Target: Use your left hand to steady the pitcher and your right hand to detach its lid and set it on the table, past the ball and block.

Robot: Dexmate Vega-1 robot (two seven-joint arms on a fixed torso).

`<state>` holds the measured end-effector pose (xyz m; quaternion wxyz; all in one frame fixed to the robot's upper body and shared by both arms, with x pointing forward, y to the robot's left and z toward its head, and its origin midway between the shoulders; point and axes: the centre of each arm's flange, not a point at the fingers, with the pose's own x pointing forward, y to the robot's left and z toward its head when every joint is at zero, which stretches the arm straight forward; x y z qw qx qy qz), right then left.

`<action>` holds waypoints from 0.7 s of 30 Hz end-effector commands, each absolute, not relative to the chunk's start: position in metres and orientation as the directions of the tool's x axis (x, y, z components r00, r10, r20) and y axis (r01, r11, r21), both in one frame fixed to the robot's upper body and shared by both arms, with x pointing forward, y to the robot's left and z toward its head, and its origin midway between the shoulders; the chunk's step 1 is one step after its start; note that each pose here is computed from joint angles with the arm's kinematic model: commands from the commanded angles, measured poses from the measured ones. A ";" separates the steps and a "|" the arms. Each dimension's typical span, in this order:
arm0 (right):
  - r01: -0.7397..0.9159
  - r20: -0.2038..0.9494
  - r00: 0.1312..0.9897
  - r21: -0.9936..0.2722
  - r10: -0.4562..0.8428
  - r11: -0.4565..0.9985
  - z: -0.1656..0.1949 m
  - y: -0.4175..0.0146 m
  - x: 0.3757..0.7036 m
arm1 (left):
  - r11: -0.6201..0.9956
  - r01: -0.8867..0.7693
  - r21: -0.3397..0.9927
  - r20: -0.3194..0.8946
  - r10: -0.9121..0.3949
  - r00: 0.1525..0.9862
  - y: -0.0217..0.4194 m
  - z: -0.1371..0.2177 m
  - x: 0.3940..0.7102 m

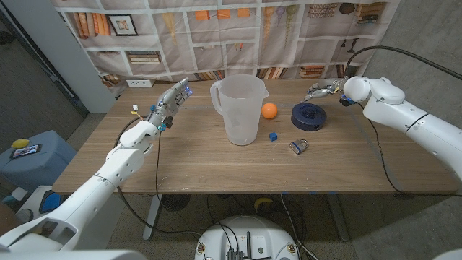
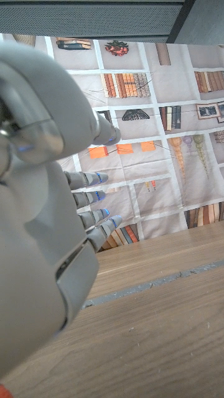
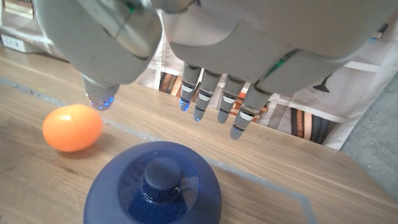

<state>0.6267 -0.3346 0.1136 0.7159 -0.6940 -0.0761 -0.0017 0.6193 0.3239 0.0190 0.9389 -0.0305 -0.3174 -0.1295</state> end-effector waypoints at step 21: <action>0.154 0.436 0.866 -0.701 0.247 0.697 0.086 -0.354 0.619 | 0.986 0.163 0.029 0.652 -0.143 0.745 0.314 0.030 0.629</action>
